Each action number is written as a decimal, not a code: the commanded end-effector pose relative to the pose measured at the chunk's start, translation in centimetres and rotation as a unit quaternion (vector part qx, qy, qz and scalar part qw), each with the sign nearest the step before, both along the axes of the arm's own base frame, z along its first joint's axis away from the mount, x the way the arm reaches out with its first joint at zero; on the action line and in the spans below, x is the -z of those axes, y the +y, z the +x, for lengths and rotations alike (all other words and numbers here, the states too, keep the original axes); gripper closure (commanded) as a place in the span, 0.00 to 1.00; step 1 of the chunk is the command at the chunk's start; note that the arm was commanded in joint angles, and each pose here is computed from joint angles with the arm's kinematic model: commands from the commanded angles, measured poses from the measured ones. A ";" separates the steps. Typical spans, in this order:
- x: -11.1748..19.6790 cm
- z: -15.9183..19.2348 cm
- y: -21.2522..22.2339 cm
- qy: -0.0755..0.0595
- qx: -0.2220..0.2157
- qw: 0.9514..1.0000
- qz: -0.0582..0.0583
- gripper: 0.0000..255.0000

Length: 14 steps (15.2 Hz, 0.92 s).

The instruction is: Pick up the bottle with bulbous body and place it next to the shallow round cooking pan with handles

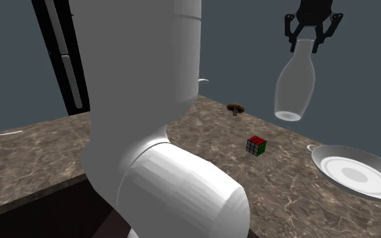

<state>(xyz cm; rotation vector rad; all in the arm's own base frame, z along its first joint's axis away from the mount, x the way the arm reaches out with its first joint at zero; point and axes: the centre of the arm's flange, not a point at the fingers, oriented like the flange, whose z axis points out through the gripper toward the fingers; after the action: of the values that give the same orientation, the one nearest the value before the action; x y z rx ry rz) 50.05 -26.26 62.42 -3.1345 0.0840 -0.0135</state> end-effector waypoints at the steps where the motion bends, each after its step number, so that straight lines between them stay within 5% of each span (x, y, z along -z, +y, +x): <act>1: 1.2 0.0 0.0 0.000 0.000 1.000 0.000 1.00; 14: 8.0 0.0 0.0 0.000 0.000 1.000 0.000 1.00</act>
<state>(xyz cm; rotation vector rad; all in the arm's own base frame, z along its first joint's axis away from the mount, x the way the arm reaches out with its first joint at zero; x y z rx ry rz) 50.02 -26.18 55.04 -3.1346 0.0841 -0.0134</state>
